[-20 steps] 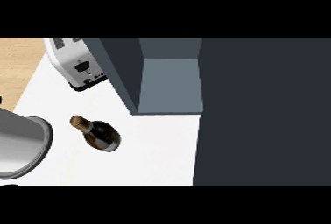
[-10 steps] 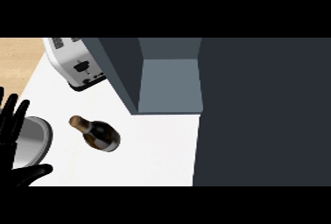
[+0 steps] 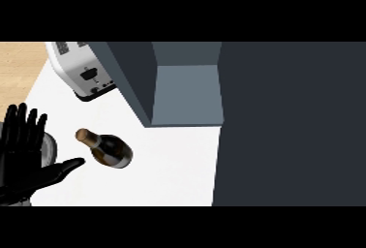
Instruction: Pick up the wine, place it into the cabinet and close the cabinet
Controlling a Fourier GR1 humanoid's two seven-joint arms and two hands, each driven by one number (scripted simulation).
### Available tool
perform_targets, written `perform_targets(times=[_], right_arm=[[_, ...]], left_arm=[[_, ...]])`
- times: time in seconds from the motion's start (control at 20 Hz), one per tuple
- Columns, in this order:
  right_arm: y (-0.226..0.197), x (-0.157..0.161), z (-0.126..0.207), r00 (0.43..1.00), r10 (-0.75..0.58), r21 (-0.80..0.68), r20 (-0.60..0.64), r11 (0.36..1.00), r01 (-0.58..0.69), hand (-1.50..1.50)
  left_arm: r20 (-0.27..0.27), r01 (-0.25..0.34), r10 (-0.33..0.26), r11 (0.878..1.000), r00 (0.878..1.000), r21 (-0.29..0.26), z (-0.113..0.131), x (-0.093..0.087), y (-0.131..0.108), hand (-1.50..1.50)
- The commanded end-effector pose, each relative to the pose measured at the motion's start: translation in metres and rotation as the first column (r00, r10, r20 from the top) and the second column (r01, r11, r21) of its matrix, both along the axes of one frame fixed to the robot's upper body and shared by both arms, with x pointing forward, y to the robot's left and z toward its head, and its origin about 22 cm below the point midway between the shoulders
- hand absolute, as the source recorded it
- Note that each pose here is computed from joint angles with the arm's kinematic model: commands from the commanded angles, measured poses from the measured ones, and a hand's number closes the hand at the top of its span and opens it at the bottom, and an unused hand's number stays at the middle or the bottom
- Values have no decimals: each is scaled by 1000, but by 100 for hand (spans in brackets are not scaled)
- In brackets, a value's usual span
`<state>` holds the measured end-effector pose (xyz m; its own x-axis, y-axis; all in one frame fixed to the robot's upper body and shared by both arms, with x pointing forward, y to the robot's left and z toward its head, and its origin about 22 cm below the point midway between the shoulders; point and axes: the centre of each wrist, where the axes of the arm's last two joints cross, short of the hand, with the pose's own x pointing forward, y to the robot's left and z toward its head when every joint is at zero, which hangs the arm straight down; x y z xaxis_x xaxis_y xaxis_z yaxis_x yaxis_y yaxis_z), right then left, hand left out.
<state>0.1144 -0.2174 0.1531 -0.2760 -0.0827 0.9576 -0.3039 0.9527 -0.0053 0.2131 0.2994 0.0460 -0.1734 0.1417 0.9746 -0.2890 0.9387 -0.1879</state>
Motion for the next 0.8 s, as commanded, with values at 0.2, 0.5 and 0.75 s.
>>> perform_targets(times=[0.2,0.5,0.75], right_arm=[[-5,-22,23,997,70,73,35,995,-72,-150],[-10,-29,24,997,60,67,48,996,-64,-150],[-12,-19,21,996,65,82,56,994,-70,-150]], left_arm=[[-73,-3,2,1000,997,-1,-46,6,3,-150],[-94,25,-29,999,995,-40,-96,-3,29,-150],[-80,143,-153,983,985,-115,-123,10,-13,-150]])
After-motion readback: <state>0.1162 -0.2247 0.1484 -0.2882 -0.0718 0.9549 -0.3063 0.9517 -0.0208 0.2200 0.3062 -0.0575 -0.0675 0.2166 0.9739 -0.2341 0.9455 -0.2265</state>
